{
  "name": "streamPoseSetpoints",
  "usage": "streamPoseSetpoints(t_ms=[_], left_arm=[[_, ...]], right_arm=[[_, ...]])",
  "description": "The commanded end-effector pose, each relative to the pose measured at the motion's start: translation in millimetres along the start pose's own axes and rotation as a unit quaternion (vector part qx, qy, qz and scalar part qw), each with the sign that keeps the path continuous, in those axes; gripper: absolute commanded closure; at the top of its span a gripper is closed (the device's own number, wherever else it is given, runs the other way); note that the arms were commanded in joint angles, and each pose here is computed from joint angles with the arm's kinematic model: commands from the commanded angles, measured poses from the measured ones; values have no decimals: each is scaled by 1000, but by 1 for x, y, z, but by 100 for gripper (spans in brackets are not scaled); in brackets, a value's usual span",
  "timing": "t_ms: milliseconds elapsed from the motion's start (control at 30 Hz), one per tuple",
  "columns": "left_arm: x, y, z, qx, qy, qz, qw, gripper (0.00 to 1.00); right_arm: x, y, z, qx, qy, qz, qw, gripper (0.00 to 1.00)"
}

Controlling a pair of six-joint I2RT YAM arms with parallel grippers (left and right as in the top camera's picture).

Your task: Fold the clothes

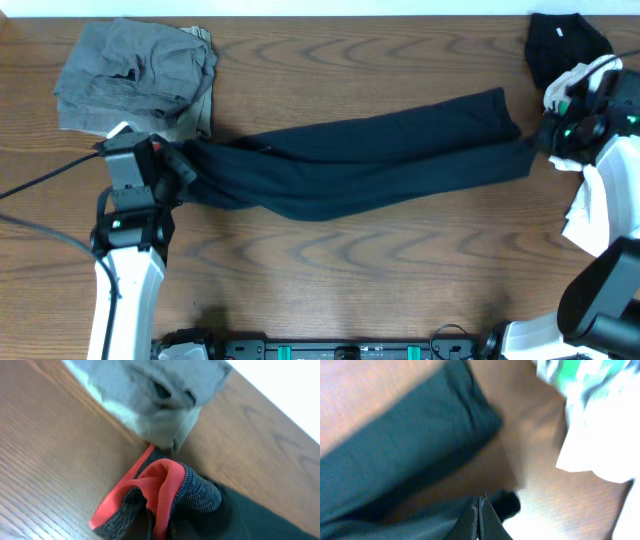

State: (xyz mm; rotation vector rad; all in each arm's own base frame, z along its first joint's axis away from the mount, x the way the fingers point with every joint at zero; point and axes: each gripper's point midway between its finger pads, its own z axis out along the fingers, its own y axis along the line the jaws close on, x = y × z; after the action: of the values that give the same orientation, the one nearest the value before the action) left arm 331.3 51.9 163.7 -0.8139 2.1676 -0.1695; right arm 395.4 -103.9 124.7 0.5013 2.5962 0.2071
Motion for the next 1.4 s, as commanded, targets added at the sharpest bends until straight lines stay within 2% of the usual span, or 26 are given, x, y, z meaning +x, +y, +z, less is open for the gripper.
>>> streamPoseSetpoints(t_ms=[0,400,800,1100,1133,1167,1200,1233,1267,1333,1367], left_arm=[[-26,0,-13,-14,-51,8,999,94],[-30,-4,23,-15,-51,13,999,94],[-23,-1,47,-24,-37,14,999,94],[-20,0,69,-26,-32,15,999,94],[-18,0,72,-27,-30,15,999,84],[-17,1,76,-29,-28,15,999,57],[-15,2,79,-31,-25,15,999,32],[-13,3,82,-32,-23,16,999,11],[-12,4,85,-34,-20,16,999,1],[-9,5,87,-36,-15,17,999,2],[-9,5,87,-37,-15,19,999,2]], right_arm=[[-26,7,-10,-1,-49,-27,998,99],[-79,25,10,-18,-148,-61,987,99],[-73,30,60,-7,-130,-49,990,99],[-81,37,89,-16,-147,-45,988,99],[-82,37,91,-15,-150,-45,988,98],[-83,38,94,-13,-154,-43,987,92],[-85,38,96,-13,-158,-41,987,78],[-87,39,98,-14,-162,-42,986,62],[-88,40,98,-15,-165,-42,985,53],[-90,40,96,-16,-168,-36,985,27],[-91,40,94,-17,-168,-32,985,21]])
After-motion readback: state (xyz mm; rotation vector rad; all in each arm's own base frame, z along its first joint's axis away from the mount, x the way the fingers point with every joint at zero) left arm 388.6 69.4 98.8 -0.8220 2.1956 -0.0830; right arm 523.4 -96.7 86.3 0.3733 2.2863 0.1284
